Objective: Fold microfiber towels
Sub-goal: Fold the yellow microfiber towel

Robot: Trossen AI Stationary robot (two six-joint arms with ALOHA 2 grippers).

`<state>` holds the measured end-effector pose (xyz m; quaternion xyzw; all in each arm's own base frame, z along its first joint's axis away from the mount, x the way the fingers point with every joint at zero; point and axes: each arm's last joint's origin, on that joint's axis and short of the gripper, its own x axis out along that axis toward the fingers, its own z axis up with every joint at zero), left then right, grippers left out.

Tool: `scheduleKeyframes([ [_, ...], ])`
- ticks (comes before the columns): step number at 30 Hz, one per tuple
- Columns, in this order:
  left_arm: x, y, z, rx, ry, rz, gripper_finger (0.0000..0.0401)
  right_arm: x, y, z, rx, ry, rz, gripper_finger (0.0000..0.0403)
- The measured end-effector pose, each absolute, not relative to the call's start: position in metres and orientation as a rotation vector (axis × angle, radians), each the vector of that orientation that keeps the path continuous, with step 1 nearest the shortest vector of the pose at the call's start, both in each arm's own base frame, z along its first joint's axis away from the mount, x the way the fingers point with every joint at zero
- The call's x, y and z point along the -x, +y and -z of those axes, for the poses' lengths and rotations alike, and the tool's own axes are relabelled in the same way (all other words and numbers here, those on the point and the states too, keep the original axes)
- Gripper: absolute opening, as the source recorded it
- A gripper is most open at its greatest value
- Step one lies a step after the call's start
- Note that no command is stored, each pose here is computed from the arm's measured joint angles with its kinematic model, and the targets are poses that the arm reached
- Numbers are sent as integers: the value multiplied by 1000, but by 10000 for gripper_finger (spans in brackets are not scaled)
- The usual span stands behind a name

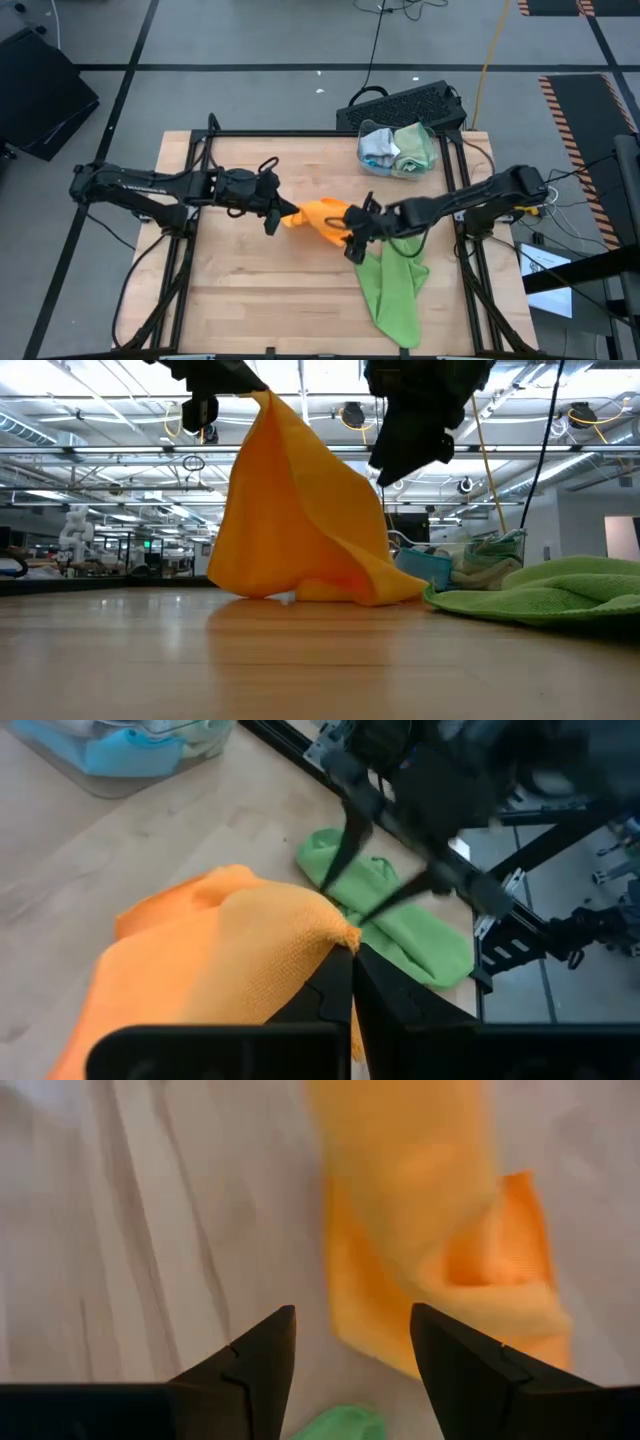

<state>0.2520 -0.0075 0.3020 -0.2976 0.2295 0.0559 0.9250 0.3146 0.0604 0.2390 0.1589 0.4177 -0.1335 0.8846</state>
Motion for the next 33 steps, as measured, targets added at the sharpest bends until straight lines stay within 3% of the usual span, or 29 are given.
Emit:
scheduleKeyframes([
  [11, -247, -5, -294, 569, 557, -150, 5, -327, 78, -173, -378, 779, 201, 192],
  [17, -237, -2, -281, 628, 702, -300, 9, -312, 66, -143, -324, 737, 327, 192],
  [33, -232, 13, -276, 691, 713, -448, 8, -309, 46, -105, -429, 718, 236, 192],
])
